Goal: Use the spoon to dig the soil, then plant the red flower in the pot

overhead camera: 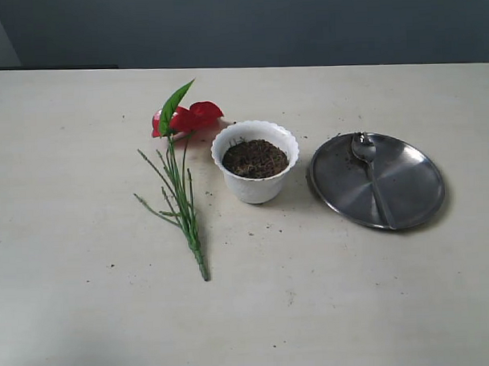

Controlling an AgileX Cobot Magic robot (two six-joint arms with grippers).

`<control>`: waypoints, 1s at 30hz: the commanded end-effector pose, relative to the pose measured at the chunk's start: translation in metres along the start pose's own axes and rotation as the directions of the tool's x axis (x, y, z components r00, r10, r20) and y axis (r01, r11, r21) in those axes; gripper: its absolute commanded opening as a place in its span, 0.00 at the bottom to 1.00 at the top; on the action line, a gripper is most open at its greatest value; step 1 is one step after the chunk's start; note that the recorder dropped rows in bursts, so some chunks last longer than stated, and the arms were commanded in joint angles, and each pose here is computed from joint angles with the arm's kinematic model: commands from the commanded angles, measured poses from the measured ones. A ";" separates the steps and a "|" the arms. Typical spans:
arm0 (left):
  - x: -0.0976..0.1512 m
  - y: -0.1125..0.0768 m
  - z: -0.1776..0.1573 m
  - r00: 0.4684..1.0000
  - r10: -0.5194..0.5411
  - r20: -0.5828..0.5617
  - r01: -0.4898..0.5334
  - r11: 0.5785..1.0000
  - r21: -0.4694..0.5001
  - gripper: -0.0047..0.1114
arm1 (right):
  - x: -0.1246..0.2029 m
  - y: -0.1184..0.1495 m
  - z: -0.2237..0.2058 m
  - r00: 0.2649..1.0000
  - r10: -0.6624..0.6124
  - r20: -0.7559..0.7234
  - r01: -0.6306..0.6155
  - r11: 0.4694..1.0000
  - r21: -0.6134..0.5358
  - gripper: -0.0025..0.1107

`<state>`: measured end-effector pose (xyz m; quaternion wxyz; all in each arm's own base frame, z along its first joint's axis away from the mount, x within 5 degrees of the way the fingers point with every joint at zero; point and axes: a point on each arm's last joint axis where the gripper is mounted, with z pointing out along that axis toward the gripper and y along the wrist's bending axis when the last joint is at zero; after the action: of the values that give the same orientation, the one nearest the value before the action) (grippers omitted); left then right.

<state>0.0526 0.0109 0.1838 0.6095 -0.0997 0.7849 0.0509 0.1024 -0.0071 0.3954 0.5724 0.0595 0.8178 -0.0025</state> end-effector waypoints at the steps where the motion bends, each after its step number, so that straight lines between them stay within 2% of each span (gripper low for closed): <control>1: 0.001 0.000 0.000 1.000 -0.001 0.006 0.001 1.000 0.000 0.04 | 0.026 -0.009 -0.011 0.995 -0.008 0.096 0.002 0.998 0.063 0.02; 9: 0.001 0.000 0.000 1.000 -0.001 0.006 0.001 1.000 0.000 0.04 | 0.091 -0.016 -0.017 0.989 -0.012 0.145 -0.004 0.994 0.108 0.02; 14: 0.001 0.000 0.000 1.000 -0.001 0.006 0.001 1.000 0.000 0.04 | 0.119 -0.015 -0.021 0.962 0.001 0.274 -0.025 0.996 0.083 0.02; 18: 0.001 0.000 0.000 1.000 -0.001 0.006 0.001 1.000 0.000 0.04 | 0.127 -0.014 -0.027 0.944 0.027 0.329 -0.048 0.997 0.057 0.02; 30: 0.001 0.000 0.000 1.000 -0.001 0.006 0.001 1.000 0.000 0.04 | 0.129 -0.013 -0.026 0.949 0.064 0.309 -0.077 0.997 0.031 0.02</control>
<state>0.0526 0.0109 0.1838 0.6095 -0.0997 0.7849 0.0509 0.0340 -0.0056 0.2841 0.6925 0.0986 0.7146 -0.0056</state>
